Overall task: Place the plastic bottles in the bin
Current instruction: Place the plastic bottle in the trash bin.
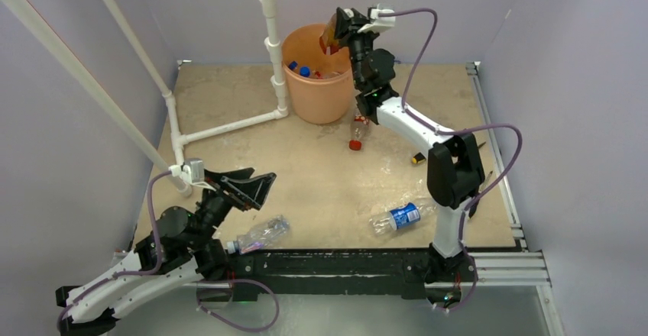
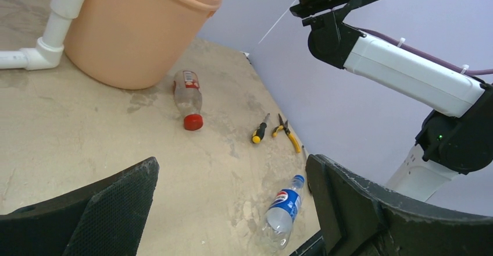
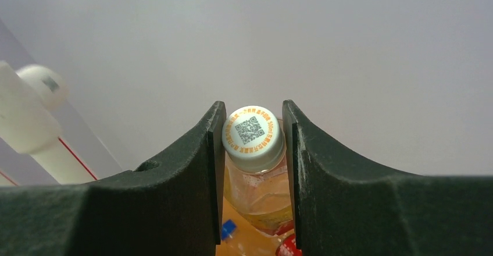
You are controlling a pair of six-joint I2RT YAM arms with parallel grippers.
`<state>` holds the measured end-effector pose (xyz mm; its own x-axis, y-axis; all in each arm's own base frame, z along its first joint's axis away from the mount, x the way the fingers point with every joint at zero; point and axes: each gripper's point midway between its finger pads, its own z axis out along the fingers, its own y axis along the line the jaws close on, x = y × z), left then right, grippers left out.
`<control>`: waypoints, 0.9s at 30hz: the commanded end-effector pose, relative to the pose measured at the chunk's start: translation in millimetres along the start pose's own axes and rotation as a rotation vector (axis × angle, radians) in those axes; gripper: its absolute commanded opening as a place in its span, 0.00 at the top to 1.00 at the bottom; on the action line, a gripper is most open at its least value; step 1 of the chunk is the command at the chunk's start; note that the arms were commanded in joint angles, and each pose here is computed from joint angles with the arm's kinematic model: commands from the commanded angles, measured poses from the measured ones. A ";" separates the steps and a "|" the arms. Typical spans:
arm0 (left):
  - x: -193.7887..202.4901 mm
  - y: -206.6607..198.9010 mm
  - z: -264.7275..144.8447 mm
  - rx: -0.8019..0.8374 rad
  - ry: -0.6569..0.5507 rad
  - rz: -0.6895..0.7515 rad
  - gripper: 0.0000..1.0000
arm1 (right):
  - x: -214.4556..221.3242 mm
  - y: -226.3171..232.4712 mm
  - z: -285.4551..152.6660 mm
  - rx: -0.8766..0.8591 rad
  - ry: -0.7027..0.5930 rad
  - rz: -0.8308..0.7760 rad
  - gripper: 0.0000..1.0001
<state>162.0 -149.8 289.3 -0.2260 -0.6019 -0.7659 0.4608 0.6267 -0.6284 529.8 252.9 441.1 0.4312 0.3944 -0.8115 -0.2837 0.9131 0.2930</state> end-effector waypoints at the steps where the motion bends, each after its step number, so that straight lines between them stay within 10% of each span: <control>1: -12.0 8.0 -4.1 -0.054 -0.033 -0.020 0.01 | -14.7 22.4 9.8 -0.078 -0.037 0.040 1.00; 27: -4.6 14.3 -6.8 -0.069 -0.013 -0.032 0.01 | 108.0 40.6 -2.7 -0.215 0.232 0.080 1.00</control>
<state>165.1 -134.5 274.9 -0.2269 -0.6089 -0.7601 0.3858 0.6604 -0.6442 565.4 325.4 357.3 0.1981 0.4091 -0.8907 -0.4658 0.8389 0.2817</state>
